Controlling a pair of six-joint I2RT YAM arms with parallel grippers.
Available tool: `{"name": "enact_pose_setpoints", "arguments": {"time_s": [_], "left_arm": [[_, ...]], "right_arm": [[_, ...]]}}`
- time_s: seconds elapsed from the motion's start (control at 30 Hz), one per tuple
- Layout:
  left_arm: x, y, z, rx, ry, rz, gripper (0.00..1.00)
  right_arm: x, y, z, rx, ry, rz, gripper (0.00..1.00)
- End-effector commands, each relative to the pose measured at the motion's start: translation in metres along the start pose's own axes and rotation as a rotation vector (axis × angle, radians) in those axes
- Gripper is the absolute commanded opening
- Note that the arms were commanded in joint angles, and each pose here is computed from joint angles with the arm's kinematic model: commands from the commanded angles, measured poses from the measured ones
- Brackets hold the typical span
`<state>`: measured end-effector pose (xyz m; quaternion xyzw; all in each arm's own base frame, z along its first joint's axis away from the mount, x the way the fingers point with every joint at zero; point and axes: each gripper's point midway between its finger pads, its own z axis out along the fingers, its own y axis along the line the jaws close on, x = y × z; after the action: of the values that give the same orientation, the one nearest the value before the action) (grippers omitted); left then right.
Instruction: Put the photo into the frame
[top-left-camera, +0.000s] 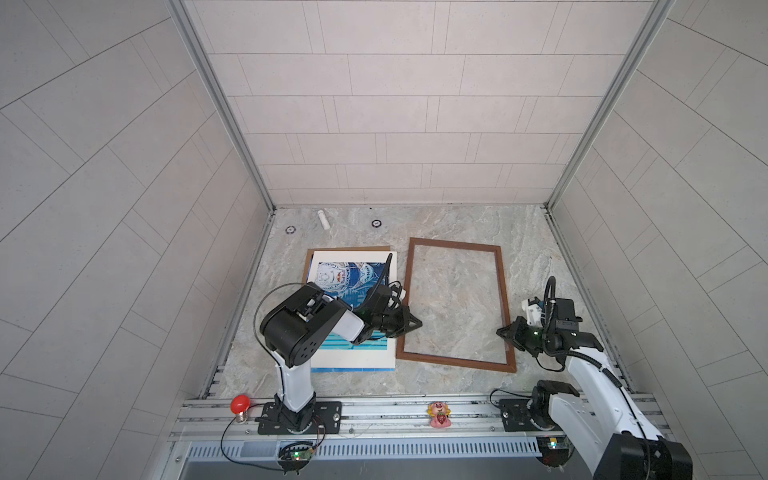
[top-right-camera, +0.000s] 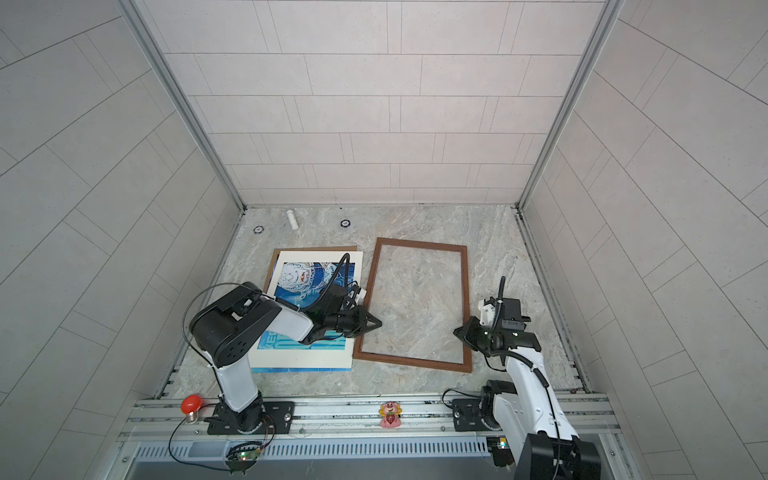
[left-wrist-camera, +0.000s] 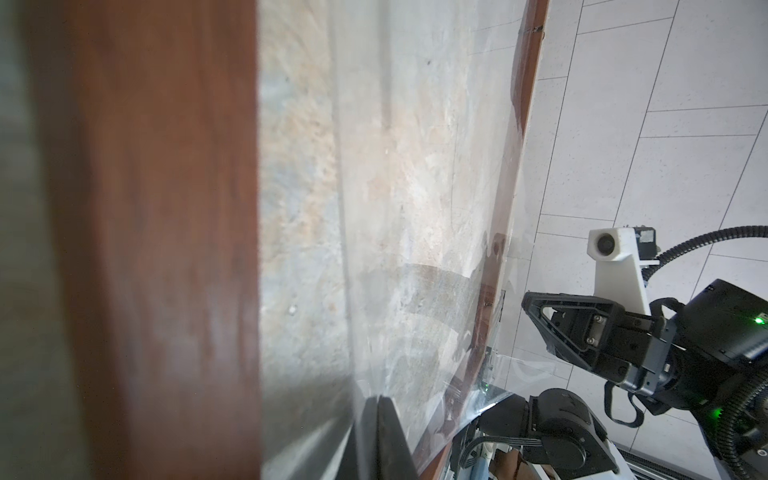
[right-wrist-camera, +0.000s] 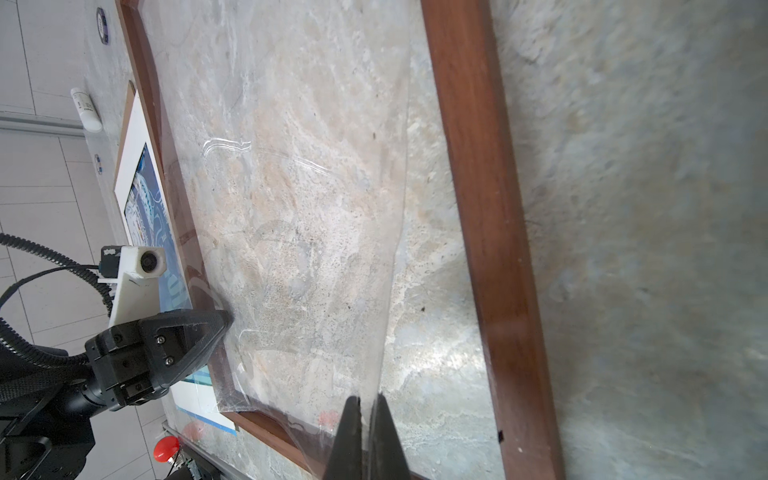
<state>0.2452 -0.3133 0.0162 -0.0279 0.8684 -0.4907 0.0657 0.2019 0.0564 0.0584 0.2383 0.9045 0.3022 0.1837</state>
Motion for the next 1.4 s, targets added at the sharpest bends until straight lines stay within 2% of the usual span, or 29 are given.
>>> {"name": "enact_pose_setpoints", "arguments": {"time_s": [0.0,0.13,0.27,0.43,0.53,0.63,0.8,1.03,1.37], "left_arm": [[-0.001,0.004,0.005,0.002,-0.013,0.008,0.0],[0.002,-0.002,0.006,0.022,0.009,-0.004,0.0],[0.002,0.005,0.004,-0.029,0.003,0.015,0.0],[-0.001,0.003,0.005,-0.023,0.0,0.012,0.0],[-0.002,0.0,0.005,-0.018,-0.001,0.013,0.01],[-0.002,-0.001,0.005,-0.018,0.002,0.015,0.02],[-0.004,-0.002,0.006,-0.016,0.0,0.015,0.04],[-0.007,-0.003,0.004,-0.029,0.015,0.033,0.04],[-0.015,-0.001,0.0,-0.015,0.006,0.025,0.02]], "right_arm": [[-0.002,-0.002,-0.003,0.025,-0.01,-0.024,0.0],[-0.004,-0.008,-0.005,0.067,-0.023,-0.018,0.0],[-0.004,-0.014,-0.006,0.103,-0.02,-0.005,0.25],[-0.007,-0.022,-0.013,0.168,-0.052,0.01,0.56],[-0.012,-0.026,-0.018,0.197,-0.099,0.005,0.66],[-0.016,-0.028,-0.019,0.213,-0.122,0.007,0.71],[-0.013,-0.031,-0.008,0.2,-0.081,0.028,0.72],[-0.008,-0.036,0.003,0.192,-0.044,0.056,0.69],[-0.008,-0.039,0.003,0.198,-0.056,0.053,0.5]]}}
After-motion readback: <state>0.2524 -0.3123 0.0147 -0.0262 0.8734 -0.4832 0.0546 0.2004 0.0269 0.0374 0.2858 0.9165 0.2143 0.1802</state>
